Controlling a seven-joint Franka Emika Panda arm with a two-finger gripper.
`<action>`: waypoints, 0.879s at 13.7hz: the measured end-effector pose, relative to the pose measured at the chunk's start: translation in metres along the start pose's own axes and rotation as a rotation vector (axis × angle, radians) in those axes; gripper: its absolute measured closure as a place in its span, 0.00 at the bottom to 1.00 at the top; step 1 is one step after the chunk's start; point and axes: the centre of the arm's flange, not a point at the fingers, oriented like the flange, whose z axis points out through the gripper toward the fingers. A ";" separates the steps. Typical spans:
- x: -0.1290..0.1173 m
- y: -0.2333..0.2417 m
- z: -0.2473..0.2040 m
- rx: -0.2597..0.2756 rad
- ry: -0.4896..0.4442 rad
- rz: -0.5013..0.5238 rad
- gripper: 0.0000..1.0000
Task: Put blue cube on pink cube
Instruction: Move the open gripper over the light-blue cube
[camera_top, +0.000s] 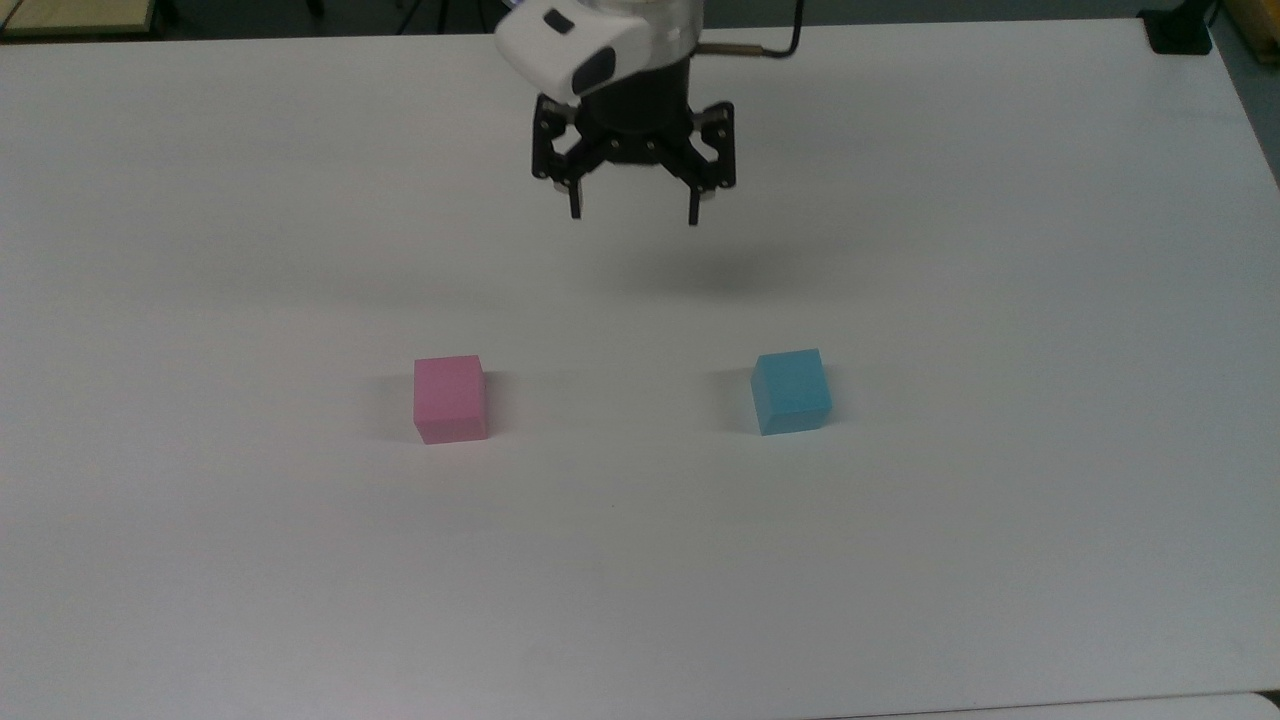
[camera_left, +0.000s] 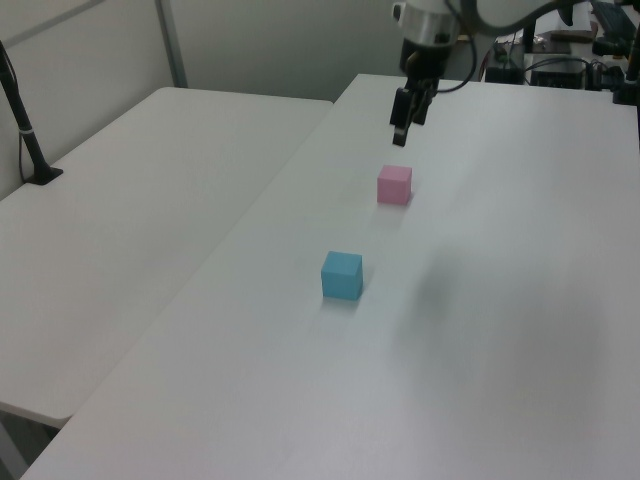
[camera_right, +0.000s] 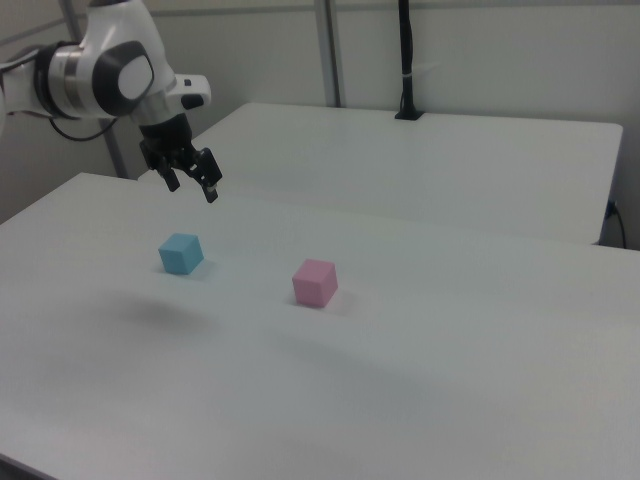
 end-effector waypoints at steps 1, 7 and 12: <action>0.004 -0.010 0.012 0.008 0.015 0.012 0.00; 0.003 -0.063 0.062 0.019 -0.006 0.010 0.00; 0.001 -0.098 0.088 -0.034 -0.008 0.007 0.00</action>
